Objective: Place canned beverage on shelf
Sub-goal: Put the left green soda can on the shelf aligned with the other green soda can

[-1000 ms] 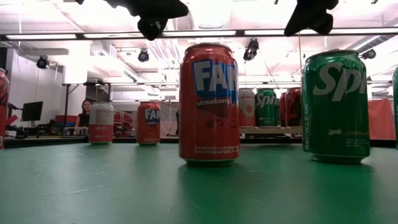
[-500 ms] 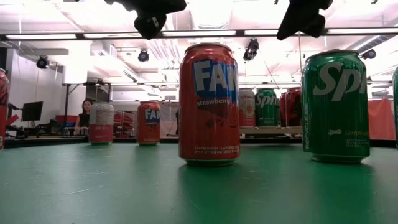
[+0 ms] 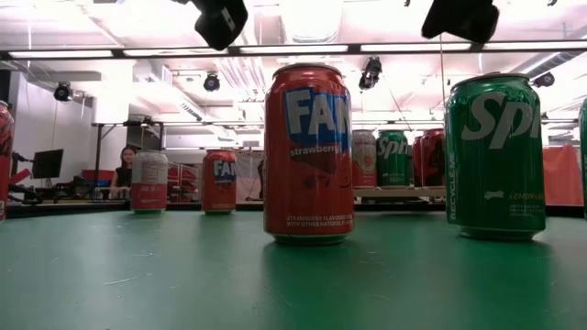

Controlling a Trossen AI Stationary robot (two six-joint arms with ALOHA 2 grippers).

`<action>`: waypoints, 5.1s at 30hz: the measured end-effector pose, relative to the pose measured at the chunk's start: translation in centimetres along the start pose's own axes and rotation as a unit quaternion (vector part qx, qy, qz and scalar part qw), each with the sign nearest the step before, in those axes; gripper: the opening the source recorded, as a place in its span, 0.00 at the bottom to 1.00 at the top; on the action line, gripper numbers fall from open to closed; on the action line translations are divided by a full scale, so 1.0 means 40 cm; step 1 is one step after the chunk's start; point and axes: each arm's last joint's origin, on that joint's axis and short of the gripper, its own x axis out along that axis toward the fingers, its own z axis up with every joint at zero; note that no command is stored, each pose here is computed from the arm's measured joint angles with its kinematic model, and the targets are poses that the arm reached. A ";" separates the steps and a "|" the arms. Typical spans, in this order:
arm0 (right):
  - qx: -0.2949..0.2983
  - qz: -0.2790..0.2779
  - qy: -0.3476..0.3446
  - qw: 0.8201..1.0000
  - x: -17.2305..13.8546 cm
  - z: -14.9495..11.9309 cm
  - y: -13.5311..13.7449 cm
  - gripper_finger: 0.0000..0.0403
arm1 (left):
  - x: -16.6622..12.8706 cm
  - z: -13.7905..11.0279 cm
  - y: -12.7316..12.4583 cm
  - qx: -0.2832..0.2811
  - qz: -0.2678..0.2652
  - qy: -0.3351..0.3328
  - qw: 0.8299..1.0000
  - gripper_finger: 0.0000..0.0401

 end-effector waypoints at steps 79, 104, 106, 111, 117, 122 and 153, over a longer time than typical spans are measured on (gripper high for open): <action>-0.187 -0.121 0.223 0.949 0.209 -0.112 0.132 0.86 | 0.024 -0.015 -0.050 0.030 0.001 -0.015 0.999 0.00; -0.062 -0.155 0.195 0.967 0.066 0.135 -0.028 0.71 | -0.031 0.015 -0.025 0.259 0.125 -0.012 0.958 0.00; -0.050 -0.165 0.193 0.966 0.063 0.166 -0.067 0.71 | -0.040 0.013 -0.023 0.285 0.125 0.002 0.950 0.00; -0.034 -0.186 0.196 0.962 0.057 0.228 -0.181 0.71 | -0.060 0.013 -0.016 0.331 0.128 0.013 0.935 0.00; 0.001 -0.210 0.199 0.957 0.056 0.265 -0.296 0.71 | -0.101 0.001 0.013 0.340 0.140 0.010 0.930 0.00; 0.026 -0.227 0.196 0.954 0.050 0.278 -0.351 0.71 | -0.157 0.013 0.045 0.326 0.151 -0.037 0.933 0.00; 0.084 -0.255 0.170 0.948 0.097 0.260 -0.392 0.71 | -0.225 0.003 0.106 0.398 0.197 -0.047 0.895 0.00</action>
